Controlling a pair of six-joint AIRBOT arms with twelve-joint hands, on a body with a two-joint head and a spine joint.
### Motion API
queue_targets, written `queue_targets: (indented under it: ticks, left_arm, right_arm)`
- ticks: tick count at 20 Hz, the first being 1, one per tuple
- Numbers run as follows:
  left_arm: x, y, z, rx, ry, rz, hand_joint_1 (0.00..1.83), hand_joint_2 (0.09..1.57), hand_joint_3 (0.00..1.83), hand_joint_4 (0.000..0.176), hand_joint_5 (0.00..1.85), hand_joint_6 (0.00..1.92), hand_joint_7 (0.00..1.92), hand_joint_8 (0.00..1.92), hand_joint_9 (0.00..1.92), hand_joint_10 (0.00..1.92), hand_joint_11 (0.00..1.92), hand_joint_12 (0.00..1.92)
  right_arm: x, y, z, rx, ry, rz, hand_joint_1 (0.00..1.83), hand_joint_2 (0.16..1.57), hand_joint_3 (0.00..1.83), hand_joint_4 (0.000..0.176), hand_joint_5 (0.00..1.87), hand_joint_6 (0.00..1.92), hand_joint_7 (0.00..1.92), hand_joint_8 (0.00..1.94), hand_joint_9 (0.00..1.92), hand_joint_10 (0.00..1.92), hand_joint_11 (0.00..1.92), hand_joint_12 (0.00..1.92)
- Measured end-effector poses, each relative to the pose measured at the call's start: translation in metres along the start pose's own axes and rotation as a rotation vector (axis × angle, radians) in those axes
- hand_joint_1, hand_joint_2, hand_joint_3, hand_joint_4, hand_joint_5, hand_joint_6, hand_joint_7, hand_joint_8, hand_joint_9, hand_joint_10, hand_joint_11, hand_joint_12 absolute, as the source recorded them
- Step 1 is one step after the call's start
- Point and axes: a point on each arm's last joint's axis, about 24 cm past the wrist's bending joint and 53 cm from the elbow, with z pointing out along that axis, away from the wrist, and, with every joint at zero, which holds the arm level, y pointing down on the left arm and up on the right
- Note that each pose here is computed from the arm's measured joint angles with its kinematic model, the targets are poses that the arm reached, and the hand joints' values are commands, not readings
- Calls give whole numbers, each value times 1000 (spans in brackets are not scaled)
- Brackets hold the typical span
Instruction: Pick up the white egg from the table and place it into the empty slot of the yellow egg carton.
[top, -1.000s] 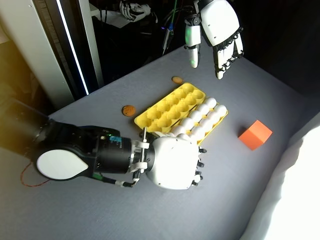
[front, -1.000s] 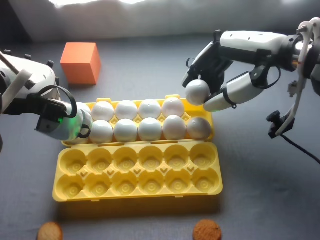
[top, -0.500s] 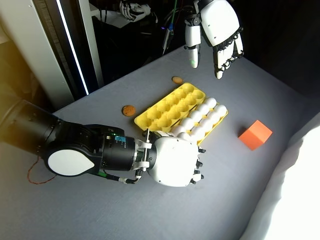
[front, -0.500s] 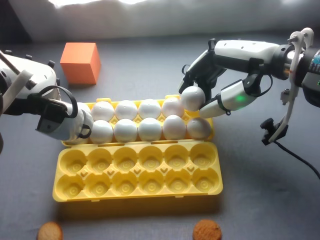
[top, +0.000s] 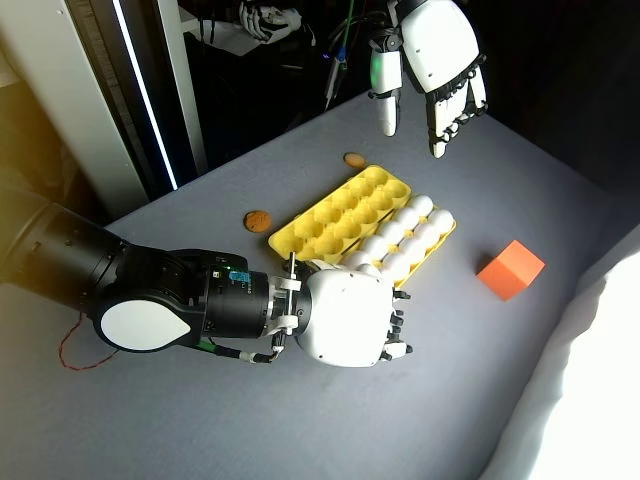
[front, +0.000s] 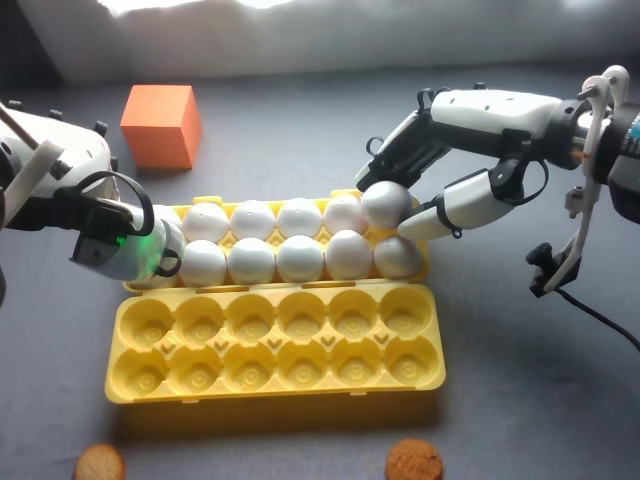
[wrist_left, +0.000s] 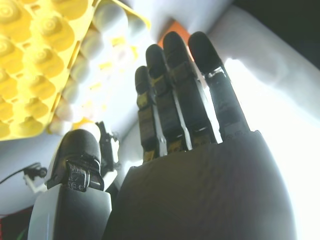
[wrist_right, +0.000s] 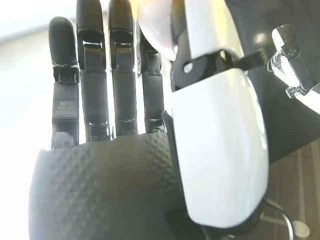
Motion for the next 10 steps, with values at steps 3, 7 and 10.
queue_targets:
  ticks: [3, 7, 10]
  left_arm:
    - [0, 0, 0, 0, 0, 0, 0, 1334, 1, 0, 482, 4, 636, 3, 617, 3, 167, 1293]
    - [0, 0, 0, 0, 0, 0, 0, 1336, 1, 0, 512, 7, 667, 8, 650, 12, 210, 1264]
    - [0, 0, 0, 0, 0, 0, 0, 1330, 0, 0, 508, 3, 660, 2, 642, 7, 211, 1256]
  right_arm:
    - [0, 0, 0, -1, -1, -20, 1056, 1017, 0, 0, 698, 0, 791, 0, 768, 13, 213, 1241]
    - [-1, 2, 0, -9, -3, -23, 1059, 1013, 0, 0, 693, 3, 790, 2, 770, 12, 208, 1240]
    - [-2, 0, -2, -7, -3, -25, 1058, 1008, 0, 0, 687, 6, 789, 8, 777, 13, 220, 1267]
